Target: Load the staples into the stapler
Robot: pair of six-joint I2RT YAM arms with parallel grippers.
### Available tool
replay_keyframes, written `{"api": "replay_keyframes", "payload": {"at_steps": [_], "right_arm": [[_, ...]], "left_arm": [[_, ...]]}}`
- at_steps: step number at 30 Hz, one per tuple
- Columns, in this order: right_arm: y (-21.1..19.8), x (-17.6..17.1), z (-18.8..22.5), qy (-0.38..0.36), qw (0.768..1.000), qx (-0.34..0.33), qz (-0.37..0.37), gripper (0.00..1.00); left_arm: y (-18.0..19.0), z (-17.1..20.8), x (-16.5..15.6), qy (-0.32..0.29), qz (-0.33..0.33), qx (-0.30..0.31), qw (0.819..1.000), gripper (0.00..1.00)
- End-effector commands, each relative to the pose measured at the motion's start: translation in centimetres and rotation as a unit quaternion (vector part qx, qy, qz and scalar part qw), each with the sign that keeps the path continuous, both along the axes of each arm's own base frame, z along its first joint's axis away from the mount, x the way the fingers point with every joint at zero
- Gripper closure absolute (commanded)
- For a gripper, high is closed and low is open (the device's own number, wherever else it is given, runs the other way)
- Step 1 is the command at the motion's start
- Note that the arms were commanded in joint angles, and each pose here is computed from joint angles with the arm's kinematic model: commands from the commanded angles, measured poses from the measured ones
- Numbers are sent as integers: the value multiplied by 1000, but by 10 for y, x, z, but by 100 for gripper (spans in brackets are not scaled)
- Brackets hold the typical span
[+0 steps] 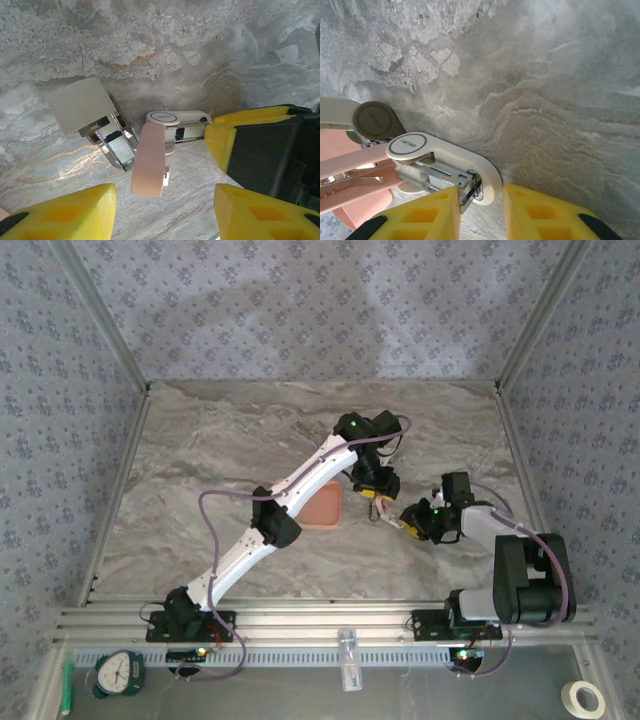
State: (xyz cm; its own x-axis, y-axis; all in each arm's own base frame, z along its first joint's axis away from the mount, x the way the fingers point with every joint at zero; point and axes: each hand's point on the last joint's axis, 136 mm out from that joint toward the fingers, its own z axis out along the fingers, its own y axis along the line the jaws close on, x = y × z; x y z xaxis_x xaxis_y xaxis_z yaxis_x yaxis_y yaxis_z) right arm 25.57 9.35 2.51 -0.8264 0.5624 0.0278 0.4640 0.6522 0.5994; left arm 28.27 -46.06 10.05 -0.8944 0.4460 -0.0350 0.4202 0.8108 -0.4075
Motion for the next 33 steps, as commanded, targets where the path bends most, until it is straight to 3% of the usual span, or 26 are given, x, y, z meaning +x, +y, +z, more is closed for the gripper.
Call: {"api": "replay_keyframes", "payload": {"at_steps": [1,11,24,33], "right_arm": [[-11,1,-5,3,1000,-25,-16,70],[-13,2,-7,-3,1000,-16,-20,73],[-12,16,-1,-41,999,7,-17,73],[-8,12,-4,-49,999,17,-10,73]], "left_arm": [[-12,10,-6,2,-2,-30,1000,47],[-38,24,-10,9,-3,-89,996,57],[-44,15,-25,39,-20,-92,995,58],[-46,16,-20,26,-18,-96,995,57]]}}
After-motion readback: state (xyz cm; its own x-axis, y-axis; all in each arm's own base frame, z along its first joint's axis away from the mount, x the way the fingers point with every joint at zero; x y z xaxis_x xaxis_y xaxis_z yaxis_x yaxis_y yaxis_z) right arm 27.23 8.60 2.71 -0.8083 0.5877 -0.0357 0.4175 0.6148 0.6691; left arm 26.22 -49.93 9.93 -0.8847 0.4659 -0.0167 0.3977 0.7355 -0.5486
